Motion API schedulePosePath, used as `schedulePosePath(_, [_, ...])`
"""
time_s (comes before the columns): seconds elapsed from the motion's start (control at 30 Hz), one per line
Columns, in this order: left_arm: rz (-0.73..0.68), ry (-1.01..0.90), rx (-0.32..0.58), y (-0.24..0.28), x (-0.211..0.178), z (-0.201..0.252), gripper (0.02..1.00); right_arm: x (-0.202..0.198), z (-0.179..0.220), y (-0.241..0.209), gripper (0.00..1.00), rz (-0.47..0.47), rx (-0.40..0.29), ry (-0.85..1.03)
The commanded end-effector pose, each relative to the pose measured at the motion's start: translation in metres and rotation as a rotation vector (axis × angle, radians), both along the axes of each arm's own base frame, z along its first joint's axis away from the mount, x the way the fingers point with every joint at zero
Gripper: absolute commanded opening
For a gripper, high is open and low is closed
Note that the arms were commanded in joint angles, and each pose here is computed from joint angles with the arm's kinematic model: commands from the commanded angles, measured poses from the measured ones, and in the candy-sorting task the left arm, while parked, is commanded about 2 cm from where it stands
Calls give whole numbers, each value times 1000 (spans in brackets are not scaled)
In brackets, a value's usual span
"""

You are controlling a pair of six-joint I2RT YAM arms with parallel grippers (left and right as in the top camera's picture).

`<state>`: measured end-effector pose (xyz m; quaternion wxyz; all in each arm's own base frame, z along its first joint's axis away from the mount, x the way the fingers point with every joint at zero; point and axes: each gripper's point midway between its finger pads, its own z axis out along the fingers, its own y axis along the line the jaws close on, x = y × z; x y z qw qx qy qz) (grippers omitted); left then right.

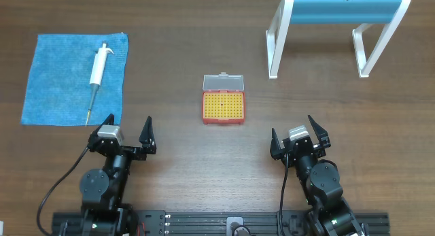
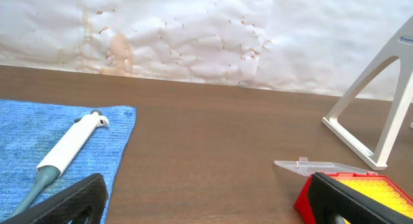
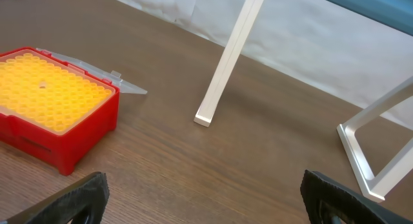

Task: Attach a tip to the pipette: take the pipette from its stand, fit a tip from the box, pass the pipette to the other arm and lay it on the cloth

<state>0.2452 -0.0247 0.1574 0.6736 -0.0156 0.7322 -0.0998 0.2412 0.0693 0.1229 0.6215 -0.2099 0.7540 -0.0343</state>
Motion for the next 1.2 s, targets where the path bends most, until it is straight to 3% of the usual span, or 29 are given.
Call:
schedulePosePath(0.03, [-35,-7,23,-6,-1,0,998,0,-1,0,974,-5,17,2])
schedulePosePath(1.2, [1,-8,44,3,0,0,998,2,-1,-9,974,-36,28,4])
